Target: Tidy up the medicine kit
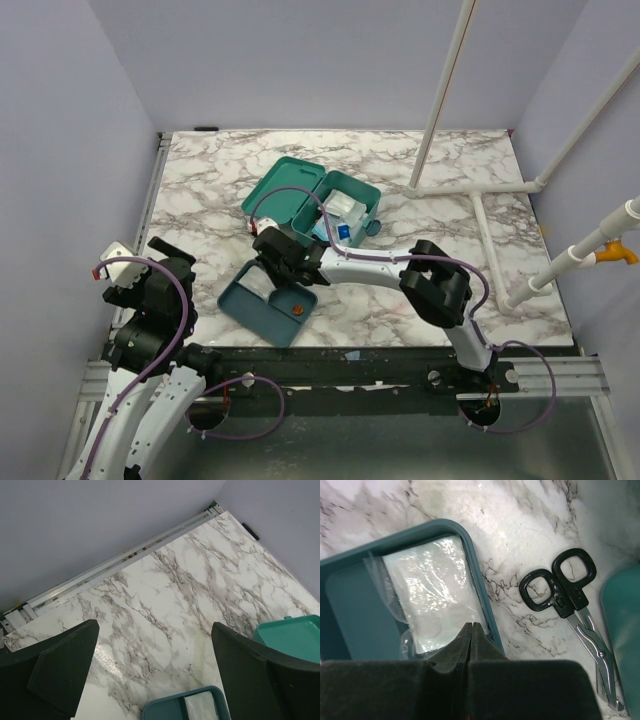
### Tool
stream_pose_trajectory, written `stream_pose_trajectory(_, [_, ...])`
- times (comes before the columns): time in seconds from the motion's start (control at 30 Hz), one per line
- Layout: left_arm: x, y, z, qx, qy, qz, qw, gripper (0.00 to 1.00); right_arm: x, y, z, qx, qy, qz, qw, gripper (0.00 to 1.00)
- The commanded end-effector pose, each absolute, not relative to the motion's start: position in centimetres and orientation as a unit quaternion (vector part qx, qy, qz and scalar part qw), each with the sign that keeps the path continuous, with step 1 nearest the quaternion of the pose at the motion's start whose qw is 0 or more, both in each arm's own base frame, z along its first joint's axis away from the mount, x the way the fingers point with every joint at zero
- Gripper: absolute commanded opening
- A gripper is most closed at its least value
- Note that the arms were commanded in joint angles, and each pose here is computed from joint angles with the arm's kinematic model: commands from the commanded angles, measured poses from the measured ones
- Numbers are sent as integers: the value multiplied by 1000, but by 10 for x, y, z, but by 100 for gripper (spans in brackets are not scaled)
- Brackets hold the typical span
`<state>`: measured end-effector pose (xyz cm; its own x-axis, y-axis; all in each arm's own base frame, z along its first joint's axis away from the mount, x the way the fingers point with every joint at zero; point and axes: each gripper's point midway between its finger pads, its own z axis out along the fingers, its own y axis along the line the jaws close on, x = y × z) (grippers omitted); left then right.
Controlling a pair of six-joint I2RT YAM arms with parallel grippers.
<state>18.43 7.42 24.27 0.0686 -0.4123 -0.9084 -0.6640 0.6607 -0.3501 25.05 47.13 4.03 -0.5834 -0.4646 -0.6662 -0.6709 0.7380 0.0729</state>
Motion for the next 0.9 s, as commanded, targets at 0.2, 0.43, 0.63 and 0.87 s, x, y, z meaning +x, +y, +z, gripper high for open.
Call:
stream_pose_trajectory(0.2, [186, 72, 242, -394, 676, 94, 615, 98, 226, 488, 80, -346, 855, 239, 305, 1])
stream_pose_trajectory(0.43, [186, 72, 242, -394, 676, 94, 616, 99, 209, 498, 41, -360, 862, 253, 250, 1])
stream_pose_trajectory(0.63, [185, 72, 243, -394, 676, 92, 616, 99, 201, 494, 9, -370, 871, 242, 214, 1])
stream_pose_trajectory(0.87, [185, 72, 242, -392, 676, 92, 617, 99, 211, 498, 35, -362, 865, 244, 247, 1])
